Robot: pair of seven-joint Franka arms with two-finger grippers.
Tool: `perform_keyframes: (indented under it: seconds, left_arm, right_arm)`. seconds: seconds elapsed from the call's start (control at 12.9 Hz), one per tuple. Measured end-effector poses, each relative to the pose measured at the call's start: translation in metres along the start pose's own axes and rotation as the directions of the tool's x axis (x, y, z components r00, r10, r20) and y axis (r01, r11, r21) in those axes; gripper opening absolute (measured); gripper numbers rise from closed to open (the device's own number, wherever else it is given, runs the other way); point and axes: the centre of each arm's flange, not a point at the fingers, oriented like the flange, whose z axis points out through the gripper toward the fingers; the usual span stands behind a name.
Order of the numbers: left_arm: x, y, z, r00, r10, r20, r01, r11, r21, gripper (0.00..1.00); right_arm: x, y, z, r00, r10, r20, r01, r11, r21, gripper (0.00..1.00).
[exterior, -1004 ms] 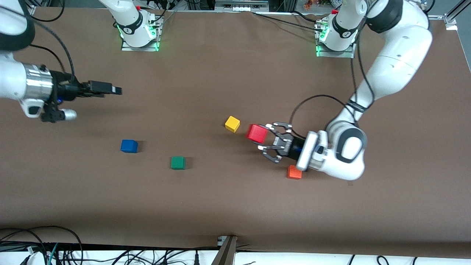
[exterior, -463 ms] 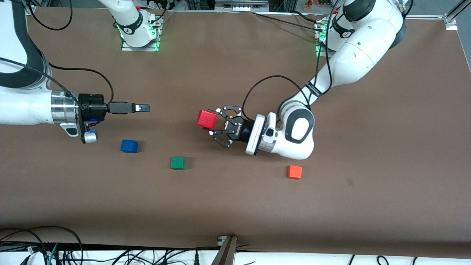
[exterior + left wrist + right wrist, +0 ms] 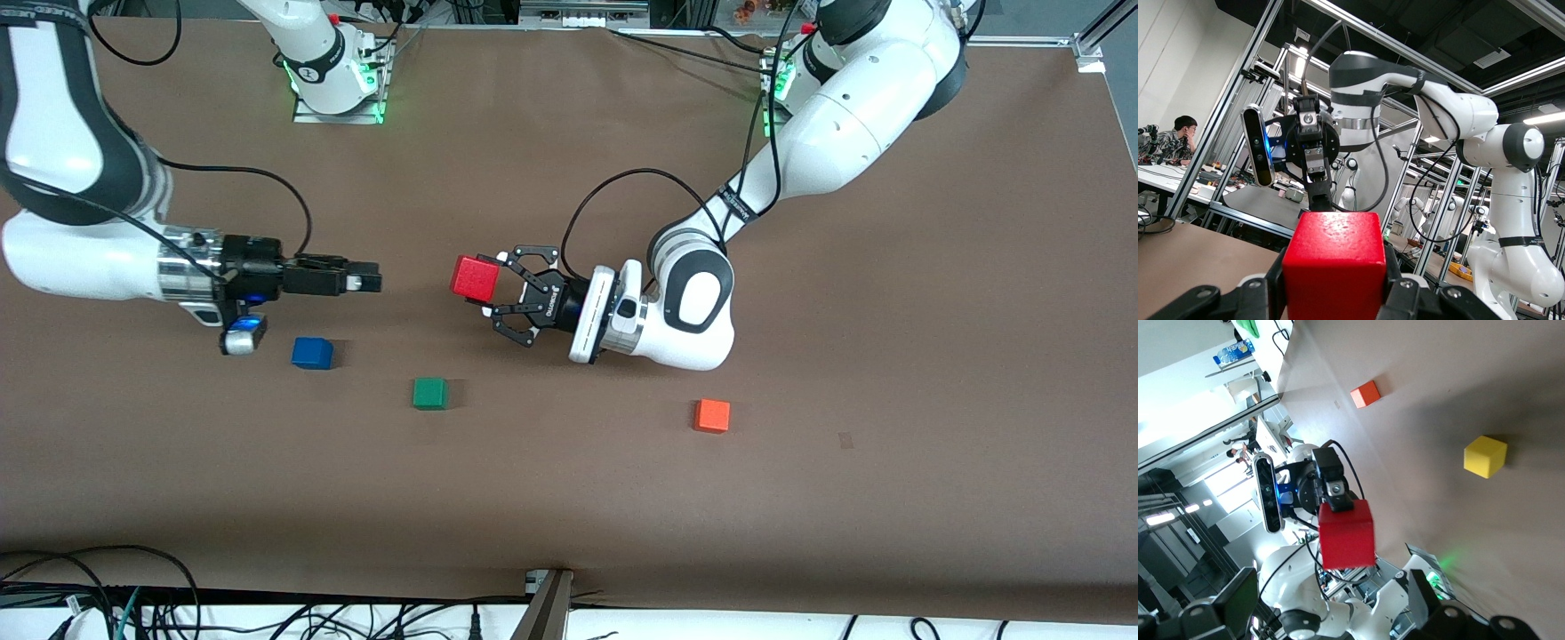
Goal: Pass red block to right arm, stack on blue
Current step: 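Close the right gripper on the red cube beside the left gripper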
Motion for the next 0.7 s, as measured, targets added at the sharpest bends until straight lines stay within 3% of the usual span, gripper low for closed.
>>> perform_keyframes:
  seconds: [0.15,0.7]
  left_arm:
    - [-0.002,0.000,0.003,1.000,0.005,0.006,-0.005,1.000,0.006,0.56]
    - [-0.007,0.001,0.008,1.000,0.003,0.016,-0.003,1.000,0.009,0.56]
  right_arm:
    - [-0.014,-0.010,0.031,1.000,0.000,0.007,0.000,1.000,-0.013,1.00]
    - [-0.016,0.004,0.057,0.997,0.024,-0.076,-0.026,0.999,-0.030,1.00]
